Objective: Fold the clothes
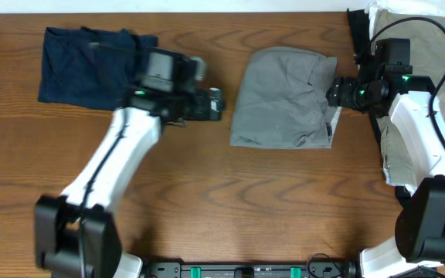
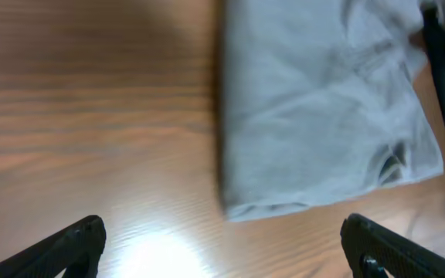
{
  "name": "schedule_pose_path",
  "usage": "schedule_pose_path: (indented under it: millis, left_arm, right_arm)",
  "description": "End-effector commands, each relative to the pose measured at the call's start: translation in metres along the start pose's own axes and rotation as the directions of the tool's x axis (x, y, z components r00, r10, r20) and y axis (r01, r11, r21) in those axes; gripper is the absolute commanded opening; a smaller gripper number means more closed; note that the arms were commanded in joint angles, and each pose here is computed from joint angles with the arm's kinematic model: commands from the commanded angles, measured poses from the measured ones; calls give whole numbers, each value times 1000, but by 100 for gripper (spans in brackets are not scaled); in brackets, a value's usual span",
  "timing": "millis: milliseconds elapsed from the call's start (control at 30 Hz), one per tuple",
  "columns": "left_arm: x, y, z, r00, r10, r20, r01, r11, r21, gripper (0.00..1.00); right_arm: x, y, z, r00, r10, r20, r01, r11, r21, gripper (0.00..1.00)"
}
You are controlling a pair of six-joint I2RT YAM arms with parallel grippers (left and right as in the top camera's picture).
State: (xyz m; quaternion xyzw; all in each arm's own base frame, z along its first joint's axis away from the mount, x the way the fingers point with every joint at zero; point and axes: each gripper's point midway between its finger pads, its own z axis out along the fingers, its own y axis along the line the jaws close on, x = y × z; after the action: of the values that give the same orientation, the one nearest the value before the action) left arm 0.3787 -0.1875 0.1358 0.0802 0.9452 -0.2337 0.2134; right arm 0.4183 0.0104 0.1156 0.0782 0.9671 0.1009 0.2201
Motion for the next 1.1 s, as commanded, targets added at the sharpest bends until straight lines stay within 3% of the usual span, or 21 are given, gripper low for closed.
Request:
schedule_pose_path:
  millis: [0,267,500,900,1067]
  left_arm:
    - [16,-26,40,995,77,-61,-73,995,64,98]
    - [35,-39,110,984,149,-98,-141,987,81,98]
    - [36,4,128,979,176,-99,-190,969,-155,98]
    - [13,70,112,858,468,-213,-509,717,-476,98]
    - [12,88,110,856,459,-236,-513,705,-490,98]
  right_arm:
    - [-5,-4,1,1000,19,19,-20,1000,15,80]
    - [-9,-7,0,999,22,37,-23,1000,16,80]
    - [-10,-10,0,999,24,42,-25,999,27,81]
    - [-12,-22,-2,998,43,47,-46,998,49,83]
    - [-12,-23,-2,998,43,47,-46,998,49,84]
